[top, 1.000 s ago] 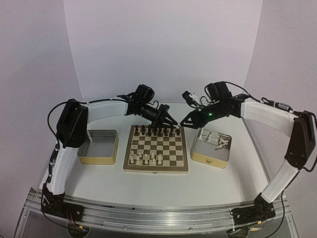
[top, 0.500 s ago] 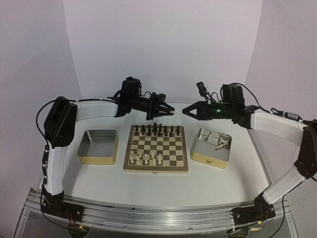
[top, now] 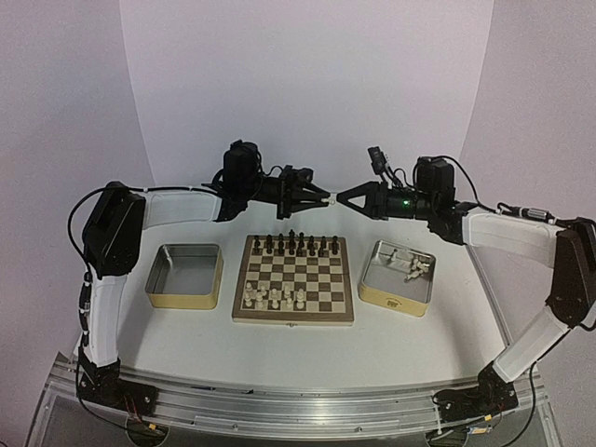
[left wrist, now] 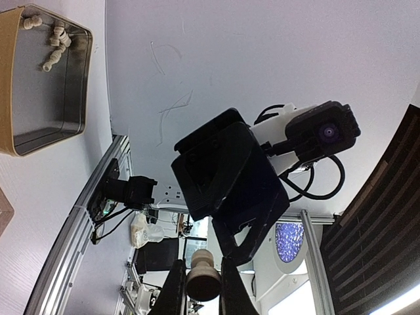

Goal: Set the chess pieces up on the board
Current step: Place the chess piece on the chessboard.

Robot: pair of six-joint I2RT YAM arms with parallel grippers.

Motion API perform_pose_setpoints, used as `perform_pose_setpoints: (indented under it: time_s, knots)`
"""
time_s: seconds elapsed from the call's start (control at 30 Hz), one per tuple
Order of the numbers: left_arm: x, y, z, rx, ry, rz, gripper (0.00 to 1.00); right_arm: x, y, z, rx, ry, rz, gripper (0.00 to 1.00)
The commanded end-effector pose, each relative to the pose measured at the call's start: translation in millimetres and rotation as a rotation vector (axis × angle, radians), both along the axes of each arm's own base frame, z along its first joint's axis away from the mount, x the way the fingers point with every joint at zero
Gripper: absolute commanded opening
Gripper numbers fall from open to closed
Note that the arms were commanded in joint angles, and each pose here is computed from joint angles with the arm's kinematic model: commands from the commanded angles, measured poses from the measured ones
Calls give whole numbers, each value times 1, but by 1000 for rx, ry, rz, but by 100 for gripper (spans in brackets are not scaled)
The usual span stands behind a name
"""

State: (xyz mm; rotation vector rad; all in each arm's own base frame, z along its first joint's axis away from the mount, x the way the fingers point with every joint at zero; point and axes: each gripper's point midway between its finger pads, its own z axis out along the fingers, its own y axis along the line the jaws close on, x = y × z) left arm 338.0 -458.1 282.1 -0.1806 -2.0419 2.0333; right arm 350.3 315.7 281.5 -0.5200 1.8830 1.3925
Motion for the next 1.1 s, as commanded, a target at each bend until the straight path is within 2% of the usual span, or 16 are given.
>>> perform_pose_setpoints:
  time_s: [0.0, 0.2, 0.9, 1.07]
  knots:
    - [-10, 7, 33, -66, -58, -21, 0, -1, 8, 5, 32, -16, 55, 35]
    - [-6, 6, 30, -64, -52, -14, 0, 2, 14, 2, 36, -12, 85, 29]
    - [5, 7, 21, -51, -29, 3, 0, 10, 25, 20, 71, -53, 151, 27]
    - [6, 8, 21, -52, -32, 5, 0, 11, 28, 19, 73, -45, 160, 20]
